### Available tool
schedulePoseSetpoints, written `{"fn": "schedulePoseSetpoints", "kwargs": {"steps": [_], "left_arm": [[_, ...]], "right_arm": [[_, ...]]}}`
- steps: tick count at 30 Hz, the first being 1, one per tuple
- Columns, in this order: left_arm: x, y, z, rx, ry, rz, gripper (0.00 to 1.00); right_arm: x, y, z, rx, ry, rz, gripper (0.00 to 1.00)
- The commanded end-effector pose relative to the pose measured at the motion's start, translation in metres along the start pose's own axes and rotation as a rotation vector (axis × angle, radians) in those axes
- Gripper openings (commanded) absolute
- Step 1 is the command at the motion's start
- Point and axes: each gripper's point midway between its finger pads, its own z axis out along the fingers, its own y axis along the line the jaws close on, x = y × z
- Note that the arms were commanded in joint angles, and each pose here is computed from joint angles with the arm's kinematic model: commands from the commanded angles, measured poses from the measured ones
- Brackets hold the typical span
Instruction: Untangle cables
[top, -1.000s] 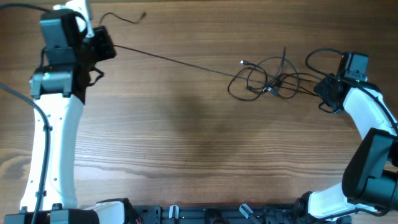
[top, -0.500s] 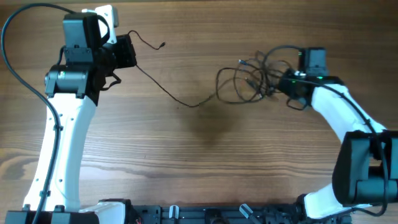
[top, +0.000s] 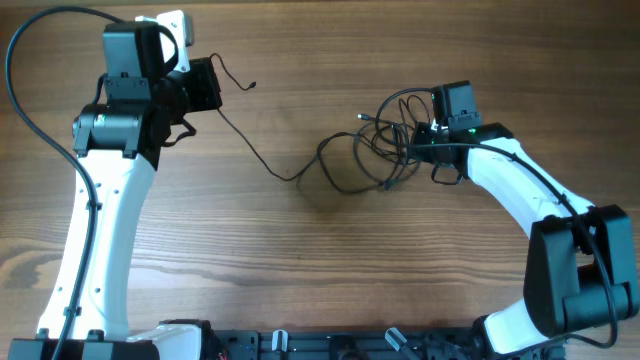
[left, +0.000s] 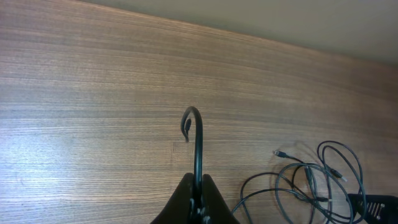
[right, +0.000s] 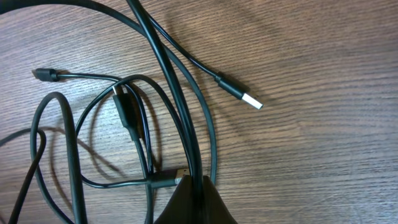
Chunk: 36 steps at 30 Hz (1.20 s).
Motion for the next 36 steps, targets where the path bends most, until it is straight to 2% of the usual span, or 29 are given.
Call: {"fn": "schedulePoseSetpoints", "kwargs": {"steps": [1,2,3,4,5,6,9,11,17,22,24,26,29,32,35,36], "left_arm": [[0.0,-0.011,-0.003,0.028,-0.001,0.012,0.05],[0.002,-0.018,-0.002,0.04,0.005,0.024,0.05],[0.003,-0.023,-0.001,0.048,0.008,0.032,0.06],[0.006,-0.03,0.0,0.06,0.013,0.044,0.06],[0.008,-0.036,0.001,0.071,0.018,0.054,0.06],[0.01,-0.041,0.003,0.081,0.023,0.063,0.07],[0.018,-0.056,0.008,0.106,0.051,0.089,0.08],[0.024,-0.065,0.011,0.121,0.065,0.104,0.08],[0.04,-0.082,0.026,0.143,0.119,0.137,0.08],[0.053,-0.089,0.04,0.149,0.166,0.151,0.08],[0.054,-0.089,0.041,0.148,0.168,0.151,0.08],[0.052,-0.089,0.041,0.147,0.159,0.152,0.08],[0.05,-0.092,0.042,0.154,0.151,0.156,0.08],[0.053,-0.098,0.041,0.165,0.156,0.168,0.08],[0.054,-0.098,0.041,0.164,0.159,0.167,0.08],[0.055,-0.098,0.041,0.163,0.161,0.167,0.08]], "right_arm": [[-0.002,-0.01,0.004,0.052,-0.01,-0.07,0.08],[-0.001,-0.008,0.004,0.044,-0.007,-0.106,0.15],[0.0,-0.007,0.004,0.033,-0.002,-0.142,0.42],[0.002,-0.004,0.004,0.017,0.007,-0.188,0.65],[0.002,-0.004,0.004,0.019,0.008,-0.193,0.78],[0.0,-0.003,0.004,0.015,-0.001,-0.193,0.82],[-0.015,0.003,0.004,-0.006,-0.062,-0.19,0.85],[-0.029,0.007,0.002,-0.013,-0.118,-0.17,0.91],[-0.075,0.014,-0.016,0.008,-0.265,-0.118,0.97],[-0.109,0.017,-0.038,0.062,-0.354,-0.191,0.99],[-0.096,0.022,-0.035,0.023,-0.294,-0.224,0.99],[-0.073,0.036,-0.03,-0.073,-0.196,-0.296,0.98],[-0.031,0.043,-0.027,-0.17,-0.018,-0.304,0.98],[-0.02,0.041,-0.027,-0.173,0.028,-0.286,0.98],[-0.014,0.029,-0.024,-0.114,0.058,-0.188,0.88],[-0.011,0.027,-0.022,-0.105,0.065,-0.183,0.82]]}}
